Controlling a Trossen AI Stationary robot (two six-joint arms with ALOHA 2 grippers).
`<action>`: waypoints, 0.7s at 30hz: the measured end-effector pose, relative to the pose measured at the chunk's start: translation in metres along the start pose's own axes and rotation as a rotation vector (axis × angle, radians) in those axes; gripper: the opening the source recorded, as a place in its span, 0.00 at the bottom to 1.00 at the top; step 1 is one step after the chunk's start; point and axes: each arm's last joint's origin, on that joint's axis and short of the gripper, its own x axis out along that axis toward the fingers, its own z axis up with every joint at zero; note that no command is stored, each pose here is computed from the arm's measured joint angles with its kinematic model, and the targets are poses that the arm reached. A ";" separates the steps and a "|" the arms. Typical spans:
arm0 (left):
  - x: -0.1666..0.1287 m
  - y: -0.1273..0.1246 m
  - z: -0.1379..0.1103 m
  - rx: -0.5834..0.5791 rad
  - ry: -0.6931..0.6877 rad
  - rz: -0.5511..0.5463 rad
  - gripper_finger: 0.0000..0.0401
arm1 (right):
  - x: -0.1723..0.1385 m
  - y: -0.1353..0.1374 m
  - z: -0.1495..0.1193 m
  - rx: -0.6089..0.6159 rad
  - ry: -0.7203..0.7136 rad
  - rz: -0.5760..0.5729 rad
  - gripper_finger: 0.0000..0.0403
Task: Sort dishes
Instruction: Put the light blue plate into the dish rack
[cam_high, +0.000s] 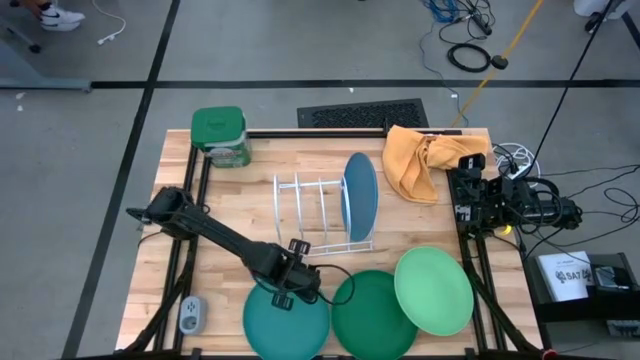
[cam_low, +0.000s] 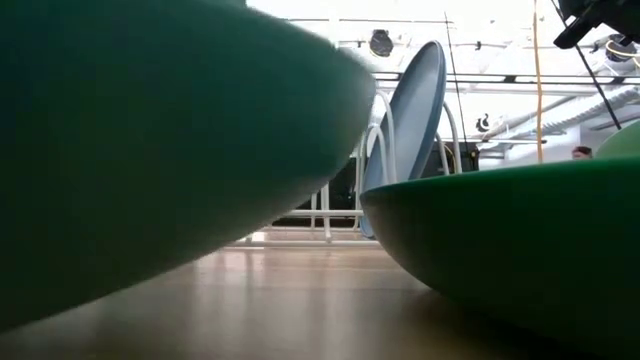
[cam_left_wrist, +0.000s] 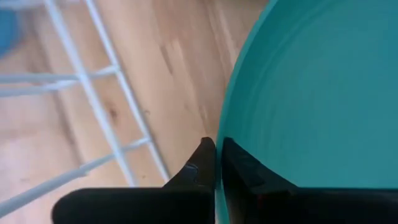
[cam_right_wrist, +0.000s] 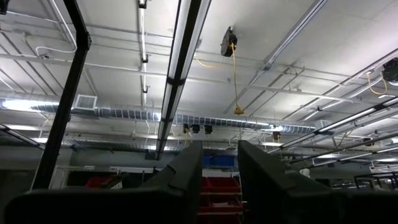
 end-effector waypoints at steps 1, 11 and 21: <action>-0.009 0.002 0.002 -0.003 -0.019 0.013 0.02 | 0.000 0.000 0.000 0.000 0.000 0.000 0.24; -0.096 0.015 0.006 -0.004 -0.260 0.128 0.02 | 0.000 0.000 0.000 0.001 0.001 0.000 0.24; -0.159 0.021 0.006 0.217 -0.452 0.404 0.00 | 0.000 0.000 0.000 0.001 0.002 0.000 0.24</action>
